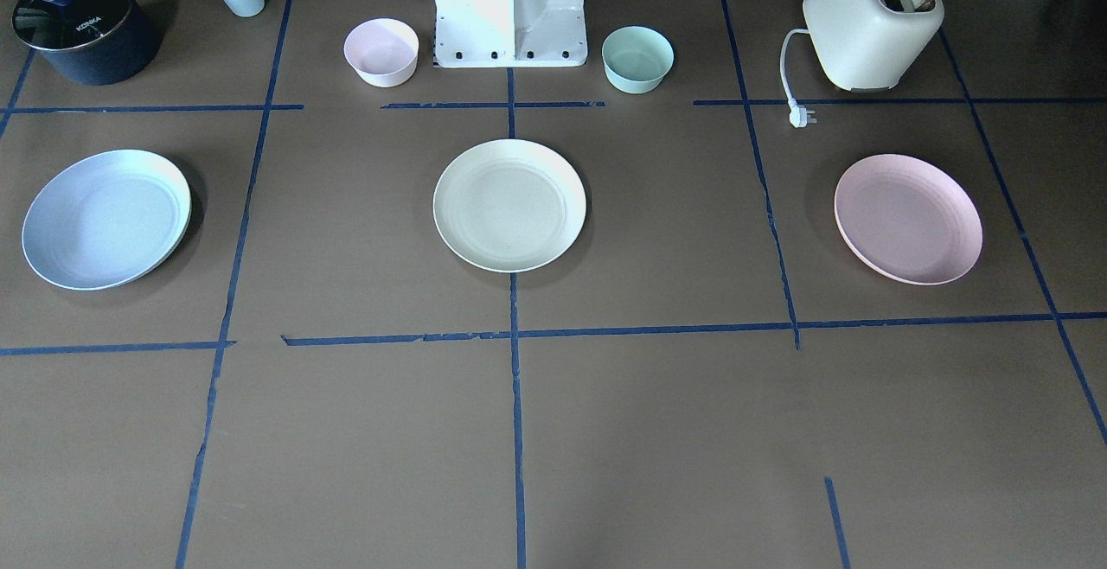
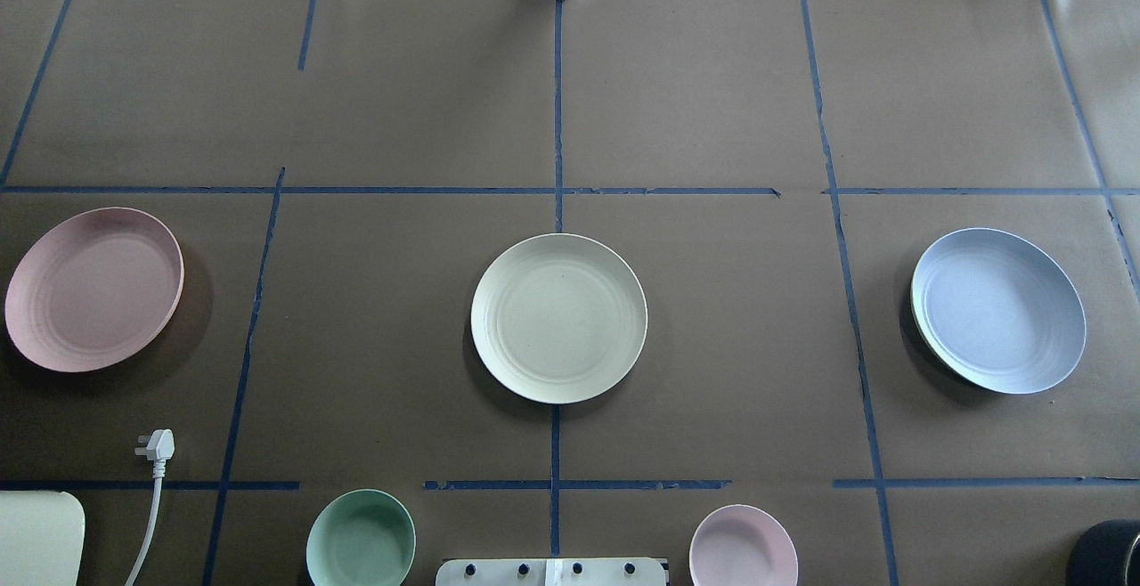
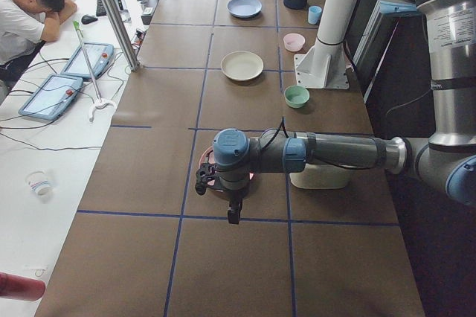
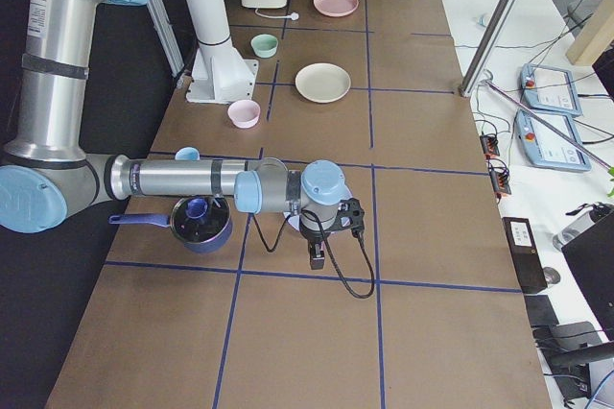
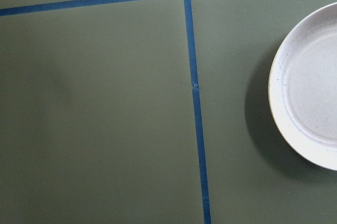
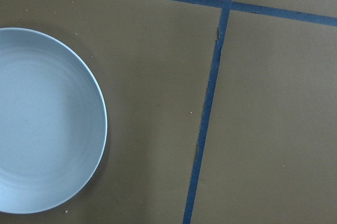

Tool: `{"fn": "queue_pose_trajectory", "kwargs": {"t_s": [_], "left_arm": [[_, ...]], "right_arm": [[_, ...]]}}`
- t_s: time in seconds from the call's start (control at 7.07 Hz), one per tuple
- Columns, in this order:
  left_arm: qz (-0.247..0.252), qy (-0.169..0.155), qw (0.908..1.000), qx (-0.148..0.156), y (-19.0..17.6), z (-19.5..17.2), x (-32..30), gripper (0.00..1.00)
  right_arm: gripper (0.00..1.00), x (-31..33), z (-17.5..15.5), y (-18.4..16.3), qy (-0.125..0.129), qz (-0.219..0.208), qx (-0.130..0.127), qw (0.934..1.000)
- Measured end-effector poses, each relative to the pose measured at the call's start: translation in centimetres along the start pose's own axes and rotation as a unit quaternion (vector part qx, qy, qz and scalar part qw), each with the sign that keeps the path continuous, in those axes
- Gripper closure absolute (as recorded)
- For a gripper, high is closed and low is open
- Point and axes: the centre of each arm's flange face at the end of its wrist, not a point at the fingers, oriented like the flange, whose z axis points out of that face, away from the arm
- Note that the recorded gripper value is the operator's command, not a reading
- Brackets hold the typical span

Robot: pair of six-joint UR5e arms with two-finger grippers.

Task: Stack three plates with pink and blue

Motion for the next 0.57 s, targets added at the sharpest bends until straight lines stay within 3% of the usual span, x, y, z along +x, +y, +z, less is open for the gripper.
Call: {"fn": "queue_pose_trajectory", "kwargs": {"t_s": [0.57], "left_arm": [[0.01,-0.001,0.9999,0.003,-0.53,-0.21,0.75,0.0]], "right_arm": [[0.0,-0.09,-0.09,-0.06,0.0,-0.001,0.001,1.0]]}}
